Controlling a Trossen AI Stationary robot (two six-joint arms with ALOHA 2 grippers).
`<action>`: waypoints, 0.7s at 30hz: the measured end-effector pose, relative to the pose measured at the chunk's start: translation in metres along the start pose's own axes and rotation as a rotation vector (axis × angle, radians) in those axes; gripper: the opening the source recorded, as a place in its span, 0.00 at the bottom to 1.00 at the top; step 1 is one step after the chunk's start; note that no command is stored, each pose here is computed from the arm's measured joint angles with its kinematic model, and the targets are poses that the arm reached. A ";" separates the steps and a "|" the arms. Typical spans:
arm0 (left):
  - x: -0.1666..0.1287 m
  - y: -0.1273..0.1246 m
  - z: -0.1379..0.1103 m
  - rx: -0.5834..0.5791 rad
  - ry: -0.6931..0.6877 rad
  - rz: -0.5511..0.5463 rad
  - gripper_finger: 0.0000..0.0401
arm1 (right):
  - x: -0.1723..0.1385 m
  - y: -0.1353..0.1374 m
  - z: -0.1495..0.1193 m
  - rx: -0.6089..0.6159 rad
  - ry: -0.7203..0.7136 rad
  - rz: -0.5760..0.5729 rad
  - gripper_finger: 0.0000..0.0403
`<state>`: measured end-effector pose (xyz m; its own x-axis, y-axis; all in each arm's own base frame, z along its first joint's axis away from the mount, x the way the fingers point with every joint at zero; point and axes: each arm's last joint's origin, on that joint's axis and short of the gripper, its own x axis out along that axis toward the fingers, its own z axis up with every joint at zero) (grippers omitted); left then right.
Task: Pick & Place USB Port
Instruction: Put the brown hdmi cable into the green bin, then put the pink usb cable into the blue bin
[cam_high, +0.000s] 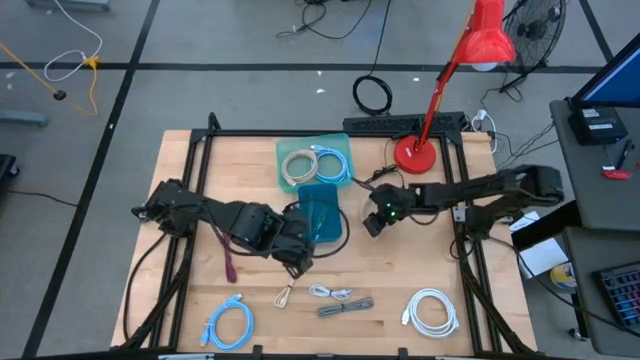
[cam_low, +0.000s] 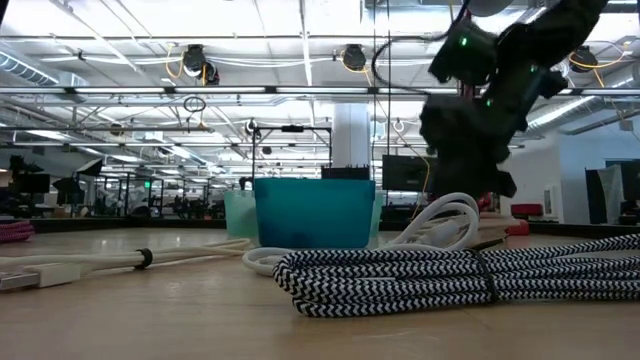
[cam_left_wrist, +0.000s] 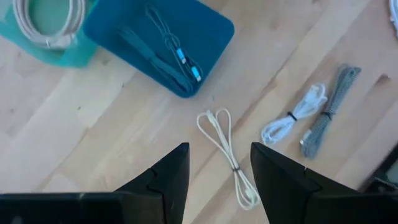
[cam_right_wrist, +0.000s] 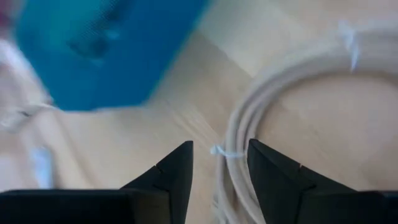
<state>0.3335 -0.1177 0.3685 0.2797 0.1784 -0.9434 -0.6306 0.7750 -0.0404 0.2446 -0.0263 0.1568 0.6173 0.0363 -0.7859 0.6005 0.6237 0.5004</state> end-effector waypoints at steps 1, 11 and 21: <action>-0.001 0.002 0.001 -0.013 0.009 -0.008 0.44 | -0.005 0.003 0.000 -0.002 -0.018 0.022 0.35; 0.043 0.018 0.005 -0.030 0.196 0.086 0.44 | -0.057 0.031 -0.002 -0.031 -0.161 0.248 0.35; 0.111 0.074 -0.073 -0.248 0.582 0.395 0.44 | -0.095 0.047 -0.017 -0.037 -0.197 0.420 0.35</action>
<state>0.2649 -0.0855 0.2371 -0.3867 0.0119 -0.9221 -0.7688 0.5481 0.3295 0.2055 0.0131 0.2485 0.8900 0.1454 -0.4322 0.2612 0.6144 0.7445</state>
